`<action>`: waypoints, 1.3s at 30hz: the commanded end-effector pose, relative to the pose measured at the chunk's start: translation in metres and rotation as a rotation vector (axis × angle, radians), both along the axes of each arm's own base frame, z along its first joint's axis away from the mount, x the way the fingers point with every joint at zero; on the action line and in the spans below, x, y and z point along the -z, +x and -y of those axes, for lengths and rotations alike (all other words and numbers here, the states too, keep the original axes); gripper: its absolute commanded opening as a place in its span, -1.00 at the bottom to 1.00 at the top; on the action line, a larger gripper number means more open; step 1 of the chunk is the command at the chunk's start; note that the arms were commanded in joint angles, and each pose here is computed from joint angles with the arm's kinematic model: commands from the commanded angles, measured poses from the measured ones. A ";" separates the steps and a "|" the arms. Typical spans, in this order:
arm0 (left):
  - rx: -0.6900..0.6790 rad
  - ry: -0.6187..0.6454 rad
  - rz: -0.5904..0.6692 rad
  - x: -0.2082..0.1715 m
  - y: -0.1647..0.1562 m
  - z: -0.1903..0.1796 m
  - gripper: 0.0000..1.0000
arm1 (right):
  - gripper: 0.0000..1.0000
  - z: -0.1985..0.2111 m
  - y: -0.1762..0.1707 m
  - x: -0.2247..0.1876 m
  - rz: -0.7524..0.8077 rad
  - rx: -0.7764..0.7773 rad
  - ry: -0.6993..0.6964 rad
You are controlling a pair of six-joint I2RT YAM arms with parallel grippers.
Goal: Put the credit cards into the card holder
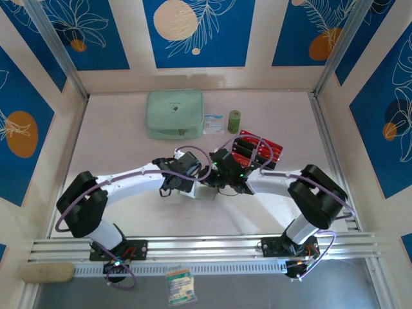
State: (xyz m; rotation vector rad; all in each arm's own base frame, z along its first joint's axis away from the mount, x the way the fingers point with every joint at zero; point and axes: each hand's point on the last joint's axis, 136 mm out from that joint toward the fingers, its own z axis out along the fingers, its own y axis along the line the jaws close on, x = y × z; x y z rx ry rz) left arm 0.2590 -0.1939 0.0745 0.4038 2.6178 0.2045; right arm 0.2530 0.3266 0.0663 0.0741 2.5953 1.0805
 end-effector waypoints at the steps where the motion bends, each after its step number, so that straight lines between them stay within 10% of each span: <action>1: -0.039 0.005 0.035 -0.013 0.002 -0.011 0.99 | -1.00 -0.017 -0.001 0.004 -0.034 -0.036 0.053; 21: -0.045 -0.443 -0.036 -0.036 -0.001 0.061 0.99 | -1.00 -0.018 -0.011 0.038 -0.117 -0.004 0.094; 39: -0.133 -0.255 -0.081 0.016 -0.006 0.024 0.99 | -1.00 -0.014 -0.011 0.029 -0.099 0.006 0.105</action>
